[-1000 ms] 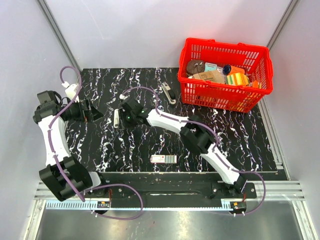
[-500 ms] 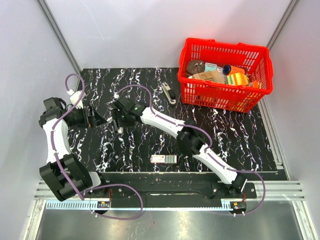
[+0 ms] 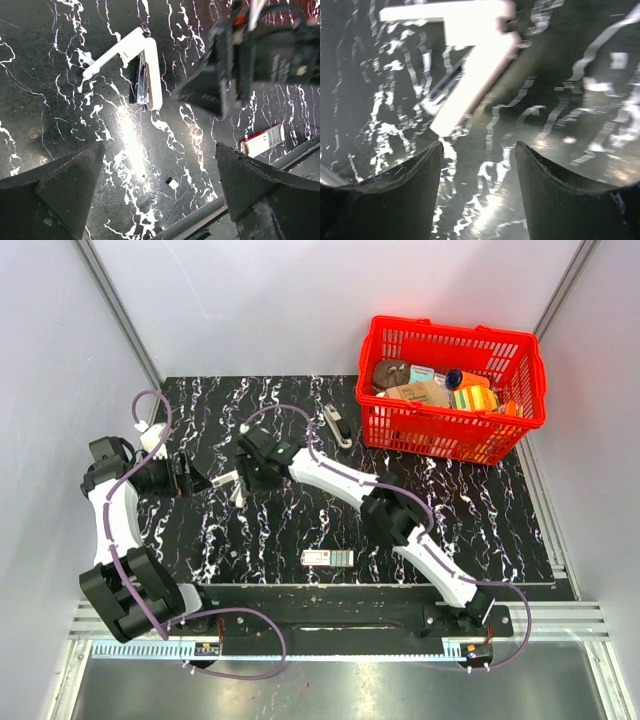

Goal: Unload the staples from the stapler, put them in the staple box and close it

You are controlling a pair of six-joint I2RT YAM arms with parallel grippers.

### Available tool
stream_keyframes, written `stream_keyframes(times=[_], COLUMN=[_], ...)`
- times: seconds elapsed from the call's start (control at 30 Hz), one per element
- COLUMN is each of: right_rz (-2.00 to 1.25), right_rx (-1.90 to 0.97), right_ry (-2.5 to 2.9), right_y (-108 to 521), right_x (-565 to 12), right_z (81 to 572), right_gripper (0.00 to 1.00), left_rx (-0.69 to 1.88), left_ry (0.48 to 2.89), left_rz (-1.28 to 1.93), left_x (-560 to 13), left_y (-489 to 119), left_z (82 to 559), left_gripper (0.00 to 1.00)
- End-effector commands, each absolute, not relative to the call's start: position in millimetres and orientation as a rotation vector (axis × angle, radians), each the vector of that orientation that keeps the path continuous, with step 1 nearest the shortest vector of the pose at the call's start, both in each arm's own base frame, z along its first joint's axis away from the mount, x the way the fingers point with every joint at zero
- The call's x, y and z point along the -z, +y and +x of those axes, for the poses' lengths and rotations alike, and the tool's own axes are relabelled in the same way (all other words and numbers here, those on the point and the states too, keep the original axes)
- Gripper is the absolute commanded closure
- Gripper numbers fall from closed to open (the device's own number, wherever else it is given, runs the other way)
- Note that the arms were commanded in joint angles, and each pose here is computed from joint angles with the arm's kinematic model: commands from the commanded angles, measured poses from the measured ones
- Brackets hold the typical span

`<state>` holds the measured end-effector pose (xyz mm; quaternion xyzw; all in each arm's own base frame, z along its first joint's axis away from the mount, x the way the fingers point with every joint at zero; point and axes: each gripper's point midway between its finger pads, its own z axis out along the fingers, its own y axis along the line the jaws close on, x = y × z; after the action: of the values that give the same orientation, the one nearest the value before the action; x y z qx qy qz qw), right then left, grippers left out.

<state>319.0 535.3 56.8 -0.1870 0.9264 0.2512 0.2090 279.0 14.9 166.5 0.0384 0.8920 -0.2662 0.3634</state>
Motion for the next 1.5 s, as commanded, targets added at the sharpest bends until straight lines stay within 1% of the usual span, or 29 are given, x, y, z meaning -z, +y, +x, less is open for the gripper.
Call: stream_keyframes(times=[0.0, 0.1, 0.23, 0.33, 0.43, 0.53, 0.57, 0.67, 0.73, 0.87, 1.07, 1.17, 1.27, 1.37, 1.47], right_rz=[-0.348, -0.282, -0.231, -0.176, -0.142, -0.144, -0.148, -0.152, -0.155, -0.159, -0.172, -0.174, -0.177, -0.179, -0.170], right_rx=[-0.563, -0.468, -0.333, -0.263, -0.239, -0.258, -0.268, -0.271, -0.281, -0.331, -0.437, -0.486, -0.527, -0.554, -0.565], right_ry=[2.429, 2.436, 2.412, 2.411, 2.421, 2.407, 2.401, 2.390, 2.387, 2.374, 2.351, 2.335, 2.318, 2.315, 2.307], right_y=[464.4, 419.0, 375.7, 346.6, 327.1, 322.6, 323.1, 319.5, 319.6, 323.0, 332.7, 336.6, 339.0, 339.2, 337.2], right_x=[-135.7, -135.3, -140.4, -134.2, -124.8, -120.6, -120.6, -117.3, -114.6, -111.6, -120.0, -124.8, -130.4, -132.9, -134.4], right_z=[391.9, 418.9, 439.4, 454.4, 462.0, 460.2, 458.2, 457.8, 458.3, 459.7, 454.2, 449.1, 446.2, 445.2, 447.3], right_gripper=[0.34, 0.29, 0.24, 0.17, 0.16, 0.19, 0.19, 0.20, 0.20, 0.20, 0.22, 0.22, 0.23, 0.24, 0.25], left_rx=[0.599, 0.565, 0.431, 0.335, 0.276, 0.185, 0.154, 0.079, 0.062, 0.025, 0.004, -0.005, -0.004, 0.027, 0.065], left_ry=[2.259, 2.261, 2.298, 2.323, 2.341, 2.368, 2.382, 2.411, 2.424, 2.425, 2.412, 2.422, 2.415, 2.402, 2.431], left_rz=[0.121, 0.121, 0.165, 0.231, 0.266, 0.270, 0.262, 0.289, 0.315, 0.395, 0.470, 0.505, 0.558, 0.631, 0.693], left_x=[-167.8, -161.0, -145.2, -133.2, -124.6, -116.7, -111.9, -98.2, -90.4, -78.2, -66.0, -58.1, -54.8, -54.6, -44.9], left_y=[23.2, 25.6, 23.6, 13.8, 9.6, 22.4, 28.3, 40.9, 42.4, 36.8, 35.4, 37.4, 36.6, 28.8, 20.6], left_z=[285.6, 289.6, 302.5, 315.9, 332.4, 352.5, 357.4, 365.2, 368.0, 378.1, 397.6, 404.8, 404.9, 397.5, 388.4], left_gripper=[0.01, 0.01, 0.01, 0.01, 0.01, 0.01, 0.03, 0.15, 0.19, 0.20, 0.15, 0.17, 0.25, 0.42, 0.46])
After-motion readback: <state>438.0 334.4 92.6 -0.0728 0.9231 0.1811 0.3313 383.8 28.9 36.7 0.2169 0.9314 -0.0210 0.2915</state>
